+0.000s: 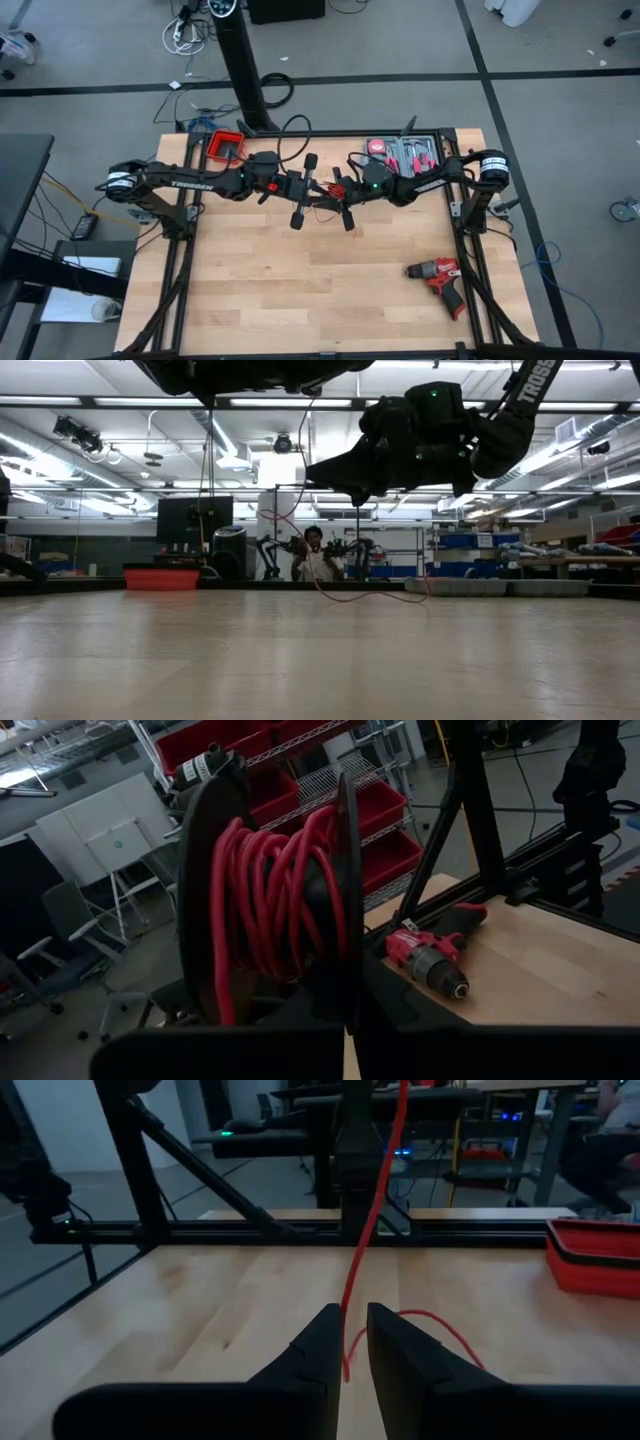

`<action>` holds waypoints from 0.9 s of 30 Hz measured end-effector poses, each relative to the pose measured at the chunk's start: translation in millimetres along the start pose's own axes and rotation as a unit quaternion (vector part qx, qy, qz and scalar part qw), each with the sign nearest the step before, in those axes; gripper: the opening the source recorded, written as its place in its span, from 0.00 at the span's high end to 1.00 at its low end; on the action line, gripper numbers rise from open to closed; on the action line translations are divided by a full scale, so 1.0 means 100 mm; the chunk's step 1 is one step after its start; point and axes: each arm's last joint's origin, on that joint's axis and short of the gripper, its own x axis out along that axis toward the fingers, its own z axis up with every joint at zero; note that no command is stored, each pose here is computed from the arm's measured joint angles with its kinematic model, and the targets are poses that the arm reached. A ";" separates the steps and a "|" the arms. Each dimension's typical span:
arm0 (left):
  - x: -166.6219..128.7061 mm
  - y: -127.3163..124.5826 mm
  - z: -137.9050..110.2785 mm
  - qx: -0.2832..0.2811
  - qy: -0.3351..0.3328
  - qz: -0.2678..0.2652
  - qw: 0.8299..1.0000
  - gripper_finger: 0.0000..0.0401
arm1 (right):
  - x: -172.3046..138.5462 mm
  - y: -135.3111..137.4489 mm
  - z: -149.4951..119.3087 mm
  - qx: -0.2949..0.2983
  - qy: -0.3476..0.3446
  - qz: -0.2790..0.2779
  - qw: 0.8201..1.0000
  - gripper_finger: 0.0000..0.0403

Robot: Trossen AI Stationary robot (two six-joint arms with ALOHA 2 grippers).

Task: Coil cords
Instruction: Coil the red wire onto the black spool

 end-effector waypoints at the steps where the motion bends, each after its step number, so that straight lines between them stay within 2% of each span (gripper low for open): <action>1: 0.00 0.00 0.00 0.000 0.000 0.001 1.000 0.99 | 0.00 0.00 0.00 -0.001 0.000 -0.001 1.000 0.87; 7: 0.00 0.01 0.01 0.003 -0.005 0.009 1.000 0.99 | 0.01 0.02 0.03 -0.015 -0.017 -0.029 0.999 0.87; 18: 0.00 0.02 0.03 0.006 -0.013 0.015 1.000 0.99 | 0.10 0.09 0.14 -0.047 -0.034 -0.045 0.997 0.89; 27: 0.00 0.02 0.03 0.007 -0.014 0.016 1.000 0.99 | 0.12 0.08 0.09 -0.039 0.002 -0.045 0.998 0.99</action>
